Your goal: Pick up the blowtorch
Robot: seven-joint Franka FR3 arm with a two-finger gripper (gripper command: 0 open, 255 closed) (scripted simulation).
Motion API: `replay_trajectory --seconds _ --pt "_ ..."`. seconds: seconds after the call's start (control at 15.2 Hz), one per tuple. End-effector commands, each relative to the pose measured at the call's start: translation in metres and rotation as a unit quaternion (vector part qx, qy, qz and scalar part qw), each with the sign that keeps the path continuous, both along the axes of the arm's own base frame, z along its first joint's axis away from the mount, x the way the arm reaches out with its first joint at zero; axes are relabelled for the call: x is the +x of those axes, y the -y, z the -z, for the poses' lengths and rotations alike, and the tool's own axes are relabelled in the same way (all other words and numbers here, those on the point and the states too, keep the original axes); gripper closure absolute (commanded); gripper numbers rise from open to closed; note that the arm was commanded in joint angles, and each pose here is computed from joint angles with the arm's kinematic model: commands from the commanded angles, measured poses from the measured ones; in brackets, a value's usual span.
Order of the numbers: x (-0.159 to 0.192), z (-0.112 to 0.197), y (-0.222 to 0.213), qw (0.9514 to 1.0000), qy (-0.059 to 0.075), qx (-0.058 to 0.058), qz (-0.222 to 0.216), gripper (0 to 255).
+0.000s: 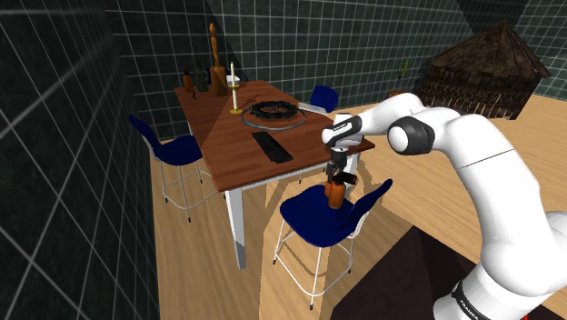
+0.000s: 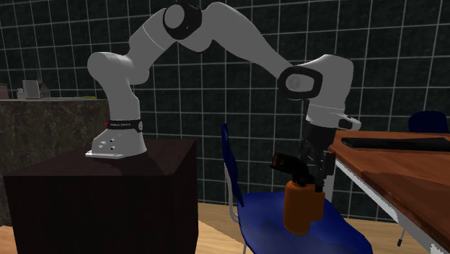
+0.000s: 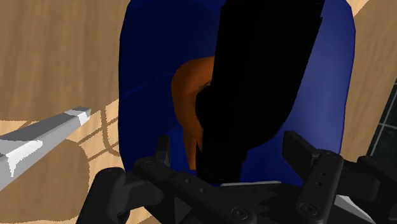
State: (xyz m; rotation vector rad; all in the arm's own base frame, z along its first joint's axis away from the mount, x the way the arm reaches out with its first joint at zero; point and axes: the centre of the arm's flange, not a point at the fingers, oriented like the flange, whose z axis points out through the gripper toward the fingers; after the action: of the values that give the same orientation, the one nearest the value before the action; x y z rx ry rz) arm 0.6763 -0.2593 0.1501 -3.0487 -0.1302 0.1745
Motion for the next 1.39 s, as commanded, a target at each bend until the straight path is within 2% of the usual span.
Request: replay_trajectory --seconds 0.0,0.2,0.26,0.86,1.32 --pt "0.000 0.011 0.001 1.0000 0.000 0.000 0.000 0" --pt "0.000 0.020 0.001 1.0000 0.000 0.000 0.000 0" --pt "0.000 0.020 0.001 1.0000 0.000 0.000 0.000 255" --pt "0.000 0.020 0.001 1.0000 0.000 0.000 0.000 255" --pt "0.000 -0.017 0.001 1.0000 0.000 0.000 0.000 255"
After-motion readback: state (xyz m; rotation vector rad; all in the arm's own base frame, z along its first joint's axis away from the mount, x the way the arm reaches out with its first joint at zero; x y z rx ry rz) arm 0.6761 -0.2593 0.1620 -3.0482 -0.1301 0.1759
